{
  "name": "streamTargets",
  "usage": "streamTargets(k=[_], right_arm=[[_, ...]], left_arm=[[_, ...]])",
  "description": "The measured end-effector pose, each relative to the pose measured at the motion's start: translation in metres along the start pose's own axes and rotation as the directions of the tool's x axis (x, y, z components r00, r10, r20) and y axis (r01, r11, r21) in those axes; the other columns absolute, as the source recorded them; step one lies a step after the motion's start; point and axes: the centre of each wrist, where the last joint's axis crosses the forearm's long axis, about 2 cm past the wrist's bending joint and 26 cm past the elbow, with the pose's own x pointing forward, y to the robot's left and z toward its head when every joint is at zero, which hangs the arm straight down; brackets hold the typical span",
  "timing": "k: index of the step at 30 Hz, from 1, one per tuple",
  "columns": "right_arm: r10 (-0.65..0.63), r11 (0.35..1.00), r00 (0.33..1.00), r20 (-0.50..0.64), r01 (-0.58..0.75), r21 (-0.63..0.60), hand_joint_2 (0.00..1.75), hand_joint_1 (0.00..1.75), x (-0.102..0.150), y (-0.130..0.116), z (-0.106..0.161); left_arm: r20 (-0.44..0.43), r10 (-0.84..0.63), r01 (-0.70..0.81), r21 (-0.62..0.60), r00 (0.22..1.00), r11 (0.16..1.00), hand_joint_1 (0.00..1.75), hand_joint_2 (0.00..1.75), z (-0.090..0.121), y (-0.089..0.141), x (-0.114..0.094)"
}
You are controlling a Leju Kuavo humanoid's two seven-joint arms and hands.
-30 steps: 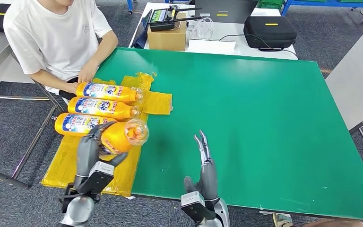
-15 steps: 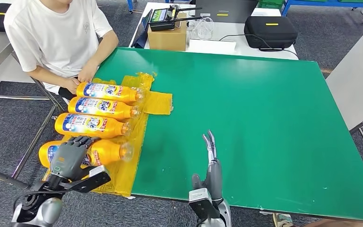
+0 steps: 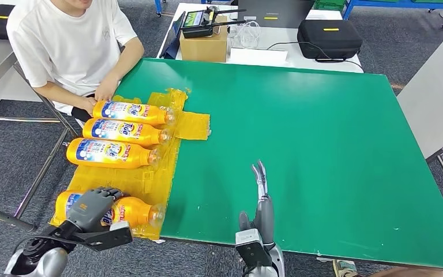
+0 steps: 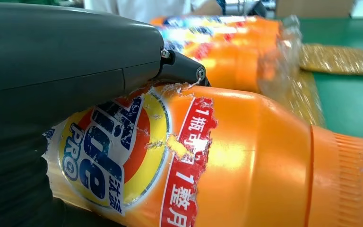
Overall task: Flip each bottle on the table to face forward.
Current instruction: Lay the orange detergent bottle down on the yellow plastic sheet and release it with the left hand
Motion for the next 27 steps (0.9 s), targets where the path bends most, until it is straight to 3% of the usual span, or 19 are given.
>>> streamTargets(k=[4,7,9,18,27], right_arm=[[-0.007,1.000,1.000,0.005,0.007,0.015,0.00,0.00,0.001,0.002,0.001],[-0.011,1.000,1.000,0.006,0.011,0.020,0.00,0.00,0.002,0.003,0.001],[-0.016,1.000,1.000,0.005,0.015,0.026,0.00,0.00,0.002,0.004,0.002],[-0.042,0.998,0.999,-0.004,0.042,0.047,0.00,0.00,0.000,0.007,0.001],[-0.044,0.998,0.999,-0.010,0.045,0.053,0.00,0.00,-0.001,0.008,0.001]], left_arm=[[0.027,0.022,-0.022,-0.009,0.999,1.000,0.88,1.75,-0.015,-0.010,0.002],[0.038,0.048,-0.047,-0.019,0.998,0.999,0.25,1.75,-0.025,-0.015,0.005],[0.037,0.062,-0.061,-0.029,0.997,0.998,0.06,1.75,-0.032,-0.017,0.006],[-0.043,0.089,-0.095,-0.183,0.995,0.979,0.00,1.75,-0.054,-0.028,-0.007],[-0.052,0.165,-0.173,-0.206,0.985,0.963,0.00,1.75,-0.058,-0.029,-0.016]])
